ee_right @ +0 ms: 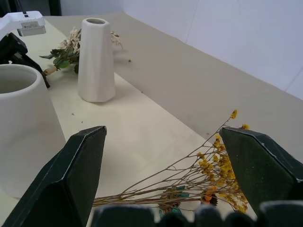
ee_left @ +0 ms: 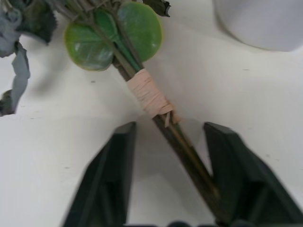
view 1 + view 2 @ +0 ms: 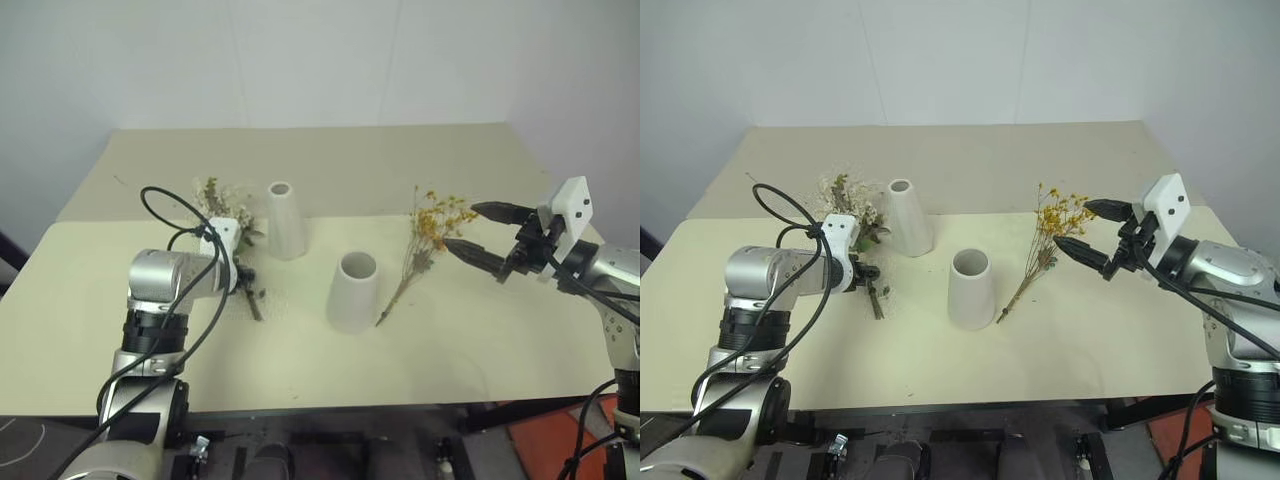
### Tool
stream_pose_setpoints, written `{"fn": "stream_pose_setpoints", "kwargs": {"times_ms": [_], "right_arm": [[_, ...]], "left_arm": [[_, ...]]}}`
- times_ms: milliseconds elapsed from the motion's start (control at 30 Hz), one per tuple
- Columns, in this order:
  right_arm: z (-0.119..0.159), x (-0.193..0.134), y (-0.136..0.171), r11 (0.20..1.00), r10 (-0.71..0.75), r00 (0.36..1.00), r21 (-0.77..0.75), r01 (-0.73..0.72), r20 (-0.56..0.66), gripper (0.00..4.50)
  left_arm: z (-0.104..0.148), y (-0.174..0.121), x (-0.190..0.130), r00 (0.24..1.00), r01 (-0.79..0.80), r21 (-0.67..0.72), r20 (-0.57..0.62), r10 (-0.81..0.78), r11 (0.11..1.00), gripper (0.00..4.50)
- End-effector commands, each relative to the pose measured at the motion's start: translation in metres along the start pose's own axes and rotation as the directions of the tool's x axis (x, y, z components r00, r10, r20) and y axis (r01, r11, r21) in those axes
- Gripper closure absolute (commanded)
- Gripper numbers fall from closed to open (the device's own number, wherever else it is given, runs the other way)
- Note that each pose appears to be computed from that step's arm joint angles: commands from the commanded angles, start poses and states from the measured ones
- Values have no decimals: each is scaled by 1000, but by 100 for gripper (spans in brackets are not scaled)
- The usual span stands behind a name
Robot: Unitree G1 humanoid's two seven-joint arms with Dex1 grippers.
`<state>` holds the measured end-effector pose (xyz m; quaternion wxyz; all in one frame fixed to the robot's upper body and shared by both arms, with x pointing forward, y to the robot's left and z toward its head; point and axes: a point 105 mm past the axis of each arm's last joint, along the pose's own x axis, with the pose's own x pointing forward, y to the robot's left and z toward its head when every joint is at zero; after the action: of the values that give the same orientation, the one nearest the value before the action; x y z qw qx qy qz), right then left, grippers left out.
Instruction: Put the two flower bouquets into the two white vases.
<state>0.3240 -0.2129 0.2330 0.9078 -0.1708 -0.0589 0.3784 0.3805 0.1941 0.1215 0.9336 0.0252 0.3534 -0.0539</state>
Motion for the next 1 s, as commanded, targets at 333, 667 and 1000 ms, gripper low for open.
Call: {"fn": "stream_pose_setpoints", "kwargs": {"times_ms": [333, 667, 1000], "right_arm": [[15, -4, 1, 999, -7, 999, -34, 9, 51, 0], [19, -3, -5, 1000, 22, 999, 14, -23, 42, 0], [24, 0, -8, 990, 77, 996, 115, -81, 32, 0]], "left_arm": [[38, 48, -23, 958, -141, 2, 251, 136, 990, 448], [117, 47, -58, 733, -139, 106, 680, 30, 985, 448], [192, -5, -97, 454, 77, 268, 848, -273, 960, 448]]}}
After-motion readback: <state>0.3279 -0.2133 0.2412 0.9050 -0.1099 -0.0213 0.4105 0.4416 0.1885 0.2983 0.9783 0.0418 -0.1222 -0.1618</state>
